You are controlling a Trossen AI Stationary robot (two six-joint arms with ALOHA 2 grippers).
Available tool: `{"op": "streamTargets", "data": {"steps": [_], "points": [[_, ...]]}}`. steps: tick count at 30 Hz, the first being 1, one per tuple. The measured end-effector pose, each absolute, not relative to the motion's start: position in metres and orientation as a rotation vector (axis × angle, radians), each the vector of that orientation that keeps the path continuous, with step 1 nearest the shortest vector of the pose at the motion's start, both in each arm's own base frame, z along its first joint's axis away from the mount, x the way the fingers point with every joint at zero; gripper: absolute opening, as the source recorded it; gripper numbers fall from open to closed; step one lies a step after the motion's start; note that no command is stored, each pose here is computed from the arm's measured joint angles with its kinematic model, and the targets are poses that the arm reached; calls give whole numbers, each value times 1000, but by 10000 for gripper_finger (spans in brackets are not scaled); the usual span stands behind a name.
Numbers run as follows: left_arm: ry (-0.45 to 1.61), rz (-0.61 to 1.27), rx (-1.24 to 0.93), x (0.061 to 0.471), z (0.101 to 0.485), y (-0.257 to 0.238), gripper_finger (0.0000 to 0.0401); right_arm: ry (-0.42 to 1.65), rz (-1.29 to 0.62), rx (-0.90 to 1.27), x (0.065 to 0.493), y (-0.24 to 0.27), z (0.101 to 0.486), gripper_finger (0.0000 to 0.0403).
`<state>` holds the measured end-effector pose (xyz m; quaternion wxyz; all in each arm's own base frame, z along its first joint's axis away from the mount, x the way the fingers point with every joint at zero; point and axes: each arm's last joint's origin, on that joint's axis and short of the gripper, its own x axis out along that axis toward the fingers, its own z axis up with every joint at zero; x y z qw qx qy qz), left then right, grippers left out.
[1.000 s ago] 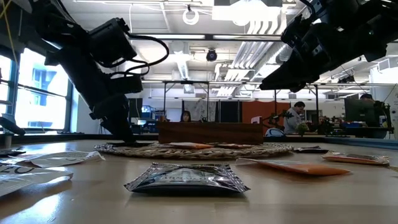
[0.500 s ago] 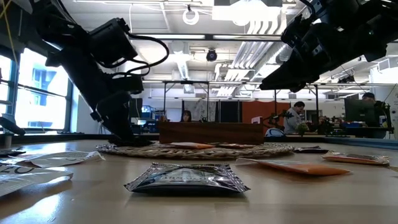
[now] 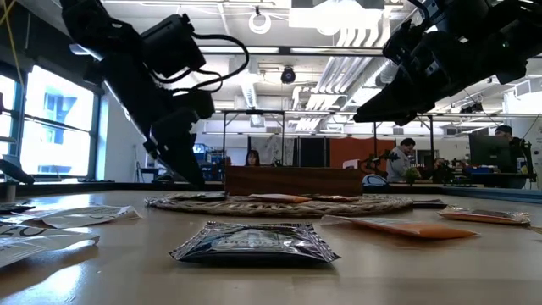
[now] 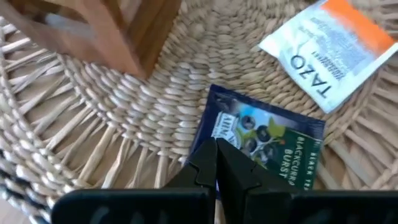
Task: Pick & Place Tea
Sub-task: Put the violet tea bag into the left section of the brown wooden organizer
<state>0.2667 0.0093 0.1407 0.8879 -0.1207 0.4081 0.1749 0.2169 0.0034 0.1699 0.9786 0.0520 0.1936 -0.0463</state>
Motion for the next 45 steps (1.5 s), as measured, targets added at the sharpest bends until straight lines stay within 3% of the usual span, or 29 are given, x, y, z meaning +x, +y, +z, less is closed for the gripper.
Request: {"op": "streamTargets", "data": {"steps": [10,14,23,28,33,45], "points": [[861,340,-157,267,142,10,17,390,-94,106,217,3,170,138],[826,297,-75,270,145,10,61,390,-94,106,217,3,170,138],[873,297,-23,274,131,11,206,390,-94,107,217,3,170,138],[895,307,-20,280,117,11,235,390,-94,107,217,3,170,138],[916,274,-62,280,112,10,205,390,-94,107,217,3,170,138],[949,61,-325,279,110,18,12,390,-92,108,217,4,170,138]]}}
